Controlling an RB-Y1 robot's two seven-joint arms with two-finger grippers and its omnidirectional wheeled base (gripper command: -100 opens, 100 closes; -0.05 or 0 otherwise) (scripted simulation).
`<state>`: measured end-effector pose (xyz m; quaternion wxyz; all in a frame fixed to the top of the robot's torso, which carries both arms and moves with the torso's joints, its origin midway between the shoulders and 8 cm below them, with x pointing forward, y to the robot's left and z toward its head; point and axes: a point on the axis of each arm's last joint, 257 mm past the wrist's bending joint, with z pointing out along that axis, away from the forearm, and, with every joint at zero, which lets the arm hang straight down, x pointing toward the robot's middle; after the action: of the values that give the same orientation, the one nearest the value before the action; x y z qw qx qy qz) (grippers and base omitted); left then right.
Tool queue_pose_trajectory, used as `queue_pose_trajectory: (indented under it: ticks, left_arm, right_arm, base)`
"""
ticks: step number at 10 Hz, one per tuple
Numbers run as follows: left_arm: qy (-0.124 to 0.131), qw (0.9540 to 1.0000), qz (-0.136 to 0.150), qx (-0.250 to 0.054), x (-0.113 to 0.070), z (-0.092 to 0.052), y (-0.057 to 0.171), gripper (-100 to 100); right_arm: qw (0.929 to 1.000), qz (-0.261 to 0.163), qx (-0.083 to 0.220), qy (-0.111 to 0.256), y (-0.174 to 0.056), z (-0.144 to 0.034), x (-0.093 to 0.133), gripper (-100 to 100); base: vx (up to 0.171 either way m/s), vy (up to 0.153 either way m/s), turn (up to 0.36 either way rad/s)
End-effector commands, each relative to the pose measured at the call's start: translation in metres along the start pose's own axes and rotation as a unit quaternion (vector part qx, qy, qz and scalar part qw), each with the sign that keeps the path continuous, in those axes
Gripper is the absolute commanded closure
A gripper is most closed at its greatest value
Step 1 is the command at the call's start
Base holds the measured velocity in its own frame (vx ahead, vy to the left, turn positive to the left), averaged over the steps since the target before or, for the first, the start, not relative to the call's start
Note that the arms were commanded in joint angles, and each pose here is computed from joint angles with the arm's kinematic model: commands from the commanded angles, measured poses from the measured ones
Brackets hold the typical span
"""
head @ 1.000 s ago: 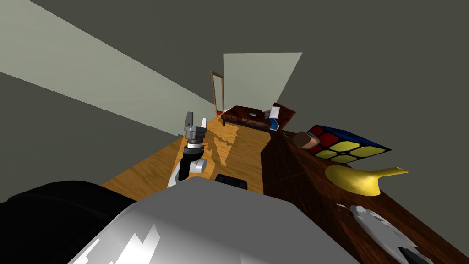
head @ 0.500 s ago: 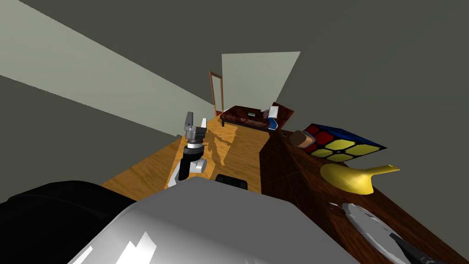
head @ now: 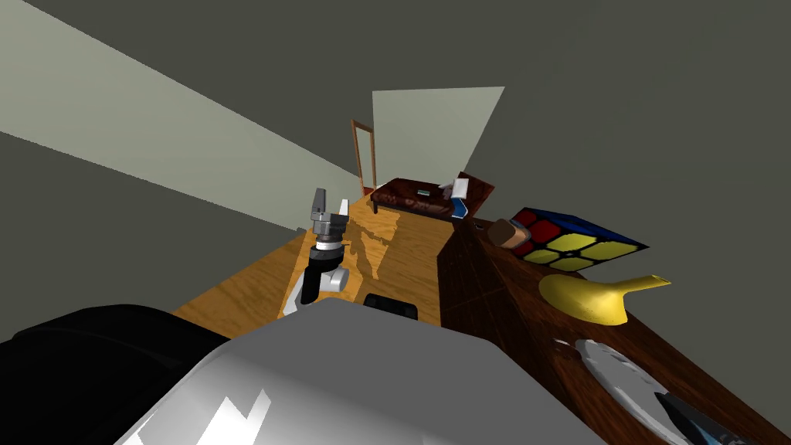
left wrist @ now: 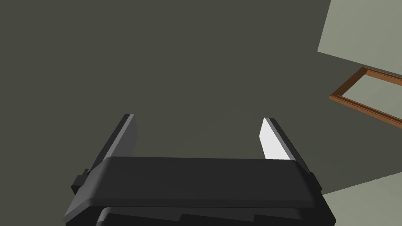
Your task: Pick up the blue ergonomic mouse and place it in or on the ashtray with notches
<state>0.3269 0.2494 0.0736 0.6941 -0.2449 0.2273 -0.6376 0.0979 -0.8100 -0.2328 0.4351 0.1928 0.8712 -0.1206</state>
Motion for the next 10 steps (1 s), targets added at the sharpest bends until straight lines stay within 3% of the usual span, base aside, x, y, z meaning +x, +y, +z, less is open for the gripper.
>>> queue_pose_trajectory:
  ticks: [1,3,5,6,7,8,10]
  left_arm:
    - [0.000,1.0000,0.000,0.000,0.000,0.000,0.000,0]
    - [0.000,1.0000,0.000,0.000,0.000,0.000,0.000,0]
    - [0.000,1.0000,0.000,0.000,0.000,0.000,0.000,0]
    - [0.000,1.0000,0.000,0.000,0.000,0.000,0.000,0]
    - [0.000,1.0000,0.000,0.000,0.000,0.000,0.000,0]
    - [0.000,1.0000,0.000,0.000,0.000,0.000,0.000,0]
    - [0.000,1.0000,0.000,0.000,0.000,0.000,0.000,0]
  right_arm:
    - [1.0000,-0.002,-0.005,-0.004,0.000,-0.002,-0.015,-100]
    - [0.9998,-0.008,-0.015,-0.007,0.001,-0.007,-0.041,-100]
    - [0.9998,-0.008,-0.013,-0.009,0.000,-0.007,-0.042,-100]
    - [0.9997,-0.011,-0.021,-0.008,0.003,-0.009,-0.054,-100]
    - [0.9998,-0.011,-0.018,-0.008,0.002,-0.008,-0.049,-100]
    - [0.9998,-0.010,-0.018,-0.009,0.002,-0.008,-0.050,0]
    - [0.9998,-0.010,-0.018,-0.009,0.002,-0.008,-0.049,0]
  base:
    - [0.012,0.030,-0.125]
    - [0.016,0.036,-0.117]
    - [0.009,0.016,-0.010]
    - [0.003,0.012,-0.069]
    - [0.002,0.009,-0.021]
    - [0.000,0.000,0.000]
    - [0.000,0.000,0.000]
